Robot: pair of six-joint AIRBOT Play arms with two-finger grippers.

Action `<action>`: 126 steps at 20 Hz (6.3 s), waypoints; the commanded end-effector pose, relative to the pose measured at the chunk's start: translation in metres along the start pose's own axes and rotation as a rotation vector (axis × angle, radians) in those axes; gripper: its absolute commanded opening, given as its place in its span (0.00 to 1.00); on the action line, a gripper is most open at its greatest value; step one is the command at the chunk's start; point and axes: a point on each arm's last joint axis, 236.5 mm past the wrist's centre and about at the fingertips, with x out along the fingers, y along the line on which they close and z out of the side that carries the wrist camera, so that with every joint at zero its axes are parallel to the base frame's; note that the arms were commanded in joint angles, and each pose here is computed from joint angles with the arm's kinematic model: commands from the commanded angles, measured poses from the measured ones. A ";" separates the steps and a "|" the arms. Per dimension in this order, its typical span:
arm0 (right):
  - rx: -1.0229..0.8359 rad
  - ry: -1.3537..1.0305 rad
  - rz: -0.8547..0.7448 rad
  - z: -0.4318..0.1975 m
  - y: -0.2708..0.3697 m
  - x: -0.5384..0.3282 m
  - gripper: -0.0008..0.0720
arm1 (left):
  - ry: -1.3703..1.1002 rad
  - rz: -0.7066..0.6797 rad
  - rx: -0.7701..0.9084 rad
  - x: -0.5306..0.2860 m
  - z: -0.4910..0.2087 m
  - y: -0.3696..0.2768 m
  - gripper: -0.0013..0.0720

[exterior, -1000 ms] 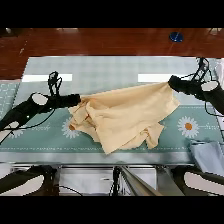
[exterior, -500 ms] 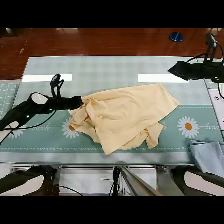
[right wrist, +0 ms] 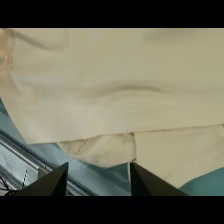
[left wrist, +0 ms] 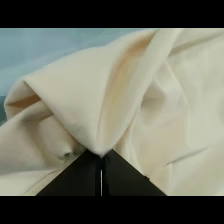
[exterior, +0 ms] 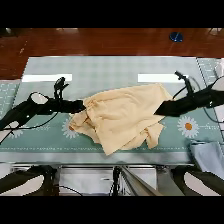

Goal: Fold the shirts.

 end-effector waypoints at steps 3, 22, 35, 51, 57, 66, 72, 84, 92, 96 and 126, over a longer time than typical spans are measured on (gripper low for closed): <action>0.031 0.038 0.051 -0.030 0.004 0.043 0.66 | 0.048 -0.023 0.013 -0.001 -0.011 -0.006 0.05; -0.019 -0.157 -0.069 0.016 -0.024 0.039 0.66 | 0.285 -0.203 -0.213 -0.082 -0.083 -0.008 0.77; -0.020 -0.176 -0.078 0.020 -0.026 0.038 0.66 | 0.475 -0.077 -0.239 -0.019 -0.173 -0.020 0.74; -0.018 -0.141 -0.060 0.012 -0.022 0.040 0.66 | 0.251 0.011 -0.297 0.010 -0.100 0.013 0.75; -0.013 -0.135 -0.055 0.011 -0.021 0.040 0.66 | 0.188 0.036 -0.358 0.012 -0.086 0.023 0.86; 0.002 -0.141 -0.013 0.012 -0.011 0.040 0.66 | 0.213 0.083 -0.488 0.027 -0.090 0.039 0.83; 0.022 -0.157 0.046 0.016 0.003 0.039 0.66 | 0.260 0.072 -0.505 0.035 -0.084 0.034 0.39; 0.213 -0.501 -0.030 0.047 -0.052 -0.055 0.76 | 0.127 -0.088 -0.199 -0.029 -0.021 -0.021 0.05; 0.459 -0.446 -0.063 0.022 -0.146 -0.056 0.76 | 0.091 -0.104 -0.177 -0.038 -0.011 -0.031 0.05; 0.430 -0.291 -0.014 0.018 -0.134 -0.012 0.75 | 0.088 -0.103 -0.177 -0.038 -0.010 -0.031 0.05; -0.299 -1.457 0.109 0.093 0.208 -0.447 0.03 | -0.903 0.016 0.488 -0.485 0.182 -0.195 0.05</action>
